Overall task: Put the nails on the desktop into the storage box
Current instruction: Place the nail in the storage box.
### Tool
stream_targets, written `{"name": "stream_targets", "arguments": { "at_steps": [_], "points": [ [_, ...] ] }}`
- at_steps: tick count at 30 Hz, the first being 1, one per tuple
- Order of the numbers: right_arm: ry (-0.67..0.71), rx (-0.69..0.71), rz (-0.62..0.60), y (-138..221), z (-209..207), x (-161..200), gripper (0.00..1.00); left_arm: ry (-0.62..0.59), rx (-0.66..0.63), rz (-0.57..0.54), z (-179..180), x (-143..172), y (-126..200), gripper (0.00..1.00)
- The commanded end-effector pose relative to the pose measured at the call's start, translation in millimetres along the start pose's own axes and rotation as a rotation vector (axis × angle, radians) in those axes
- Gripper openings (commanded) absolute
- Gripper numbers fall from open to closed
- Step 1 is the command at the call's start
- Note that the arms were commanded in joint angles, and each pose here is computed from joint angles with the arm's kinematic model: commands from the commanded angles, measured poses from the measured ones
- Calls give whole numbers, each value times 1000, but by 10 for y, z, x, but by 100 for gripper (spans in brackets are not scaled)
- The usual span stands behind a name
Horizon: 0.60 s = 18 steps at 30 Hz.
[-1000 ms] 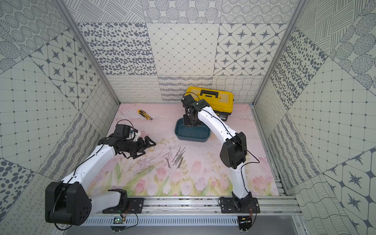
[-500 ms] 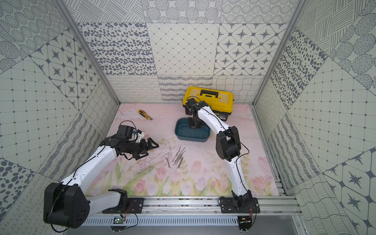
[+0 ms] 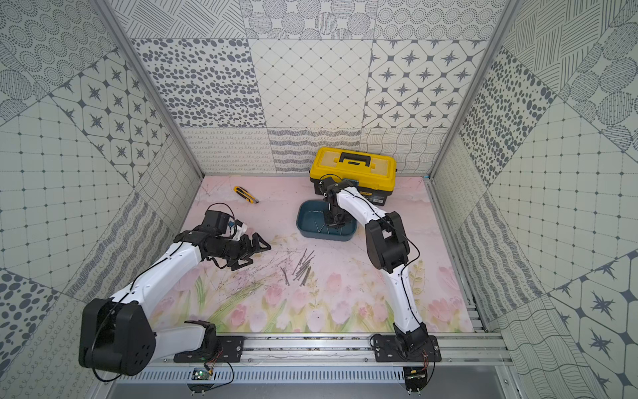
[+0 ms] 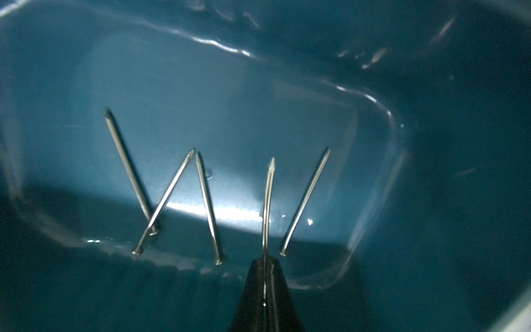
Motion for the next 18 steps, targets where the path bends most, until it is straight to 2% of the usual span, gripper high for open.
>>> {"name": "stream_targets", "arguments": {
  "at_steps": [1,6,12,18],
  "points": [
    [3,-6,-23,-129,11,-54,0,6,15,27,-38,4,0,99],
    [1,-11,-17,-201,30,-52,0,8,7,33,-34,-15,-7,100],
    [7,-4,-27,-172,2,-46,26,12,-2,27,-25,-52,-18,100],
    [7,-20,-63,7,-9,-66,31,10,-13,25,-21,-75,-48,100]
  ]
}}
Point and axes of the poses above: each gripper's point midway between its finger pads, its own y axis back along the fingers, its own z axis along the line the jaws close on, x = y × z, the point moved 3 cm from there along y, back along the fingers, and after that the axes turned 9 degrees about -y, right-handed, at the moved point
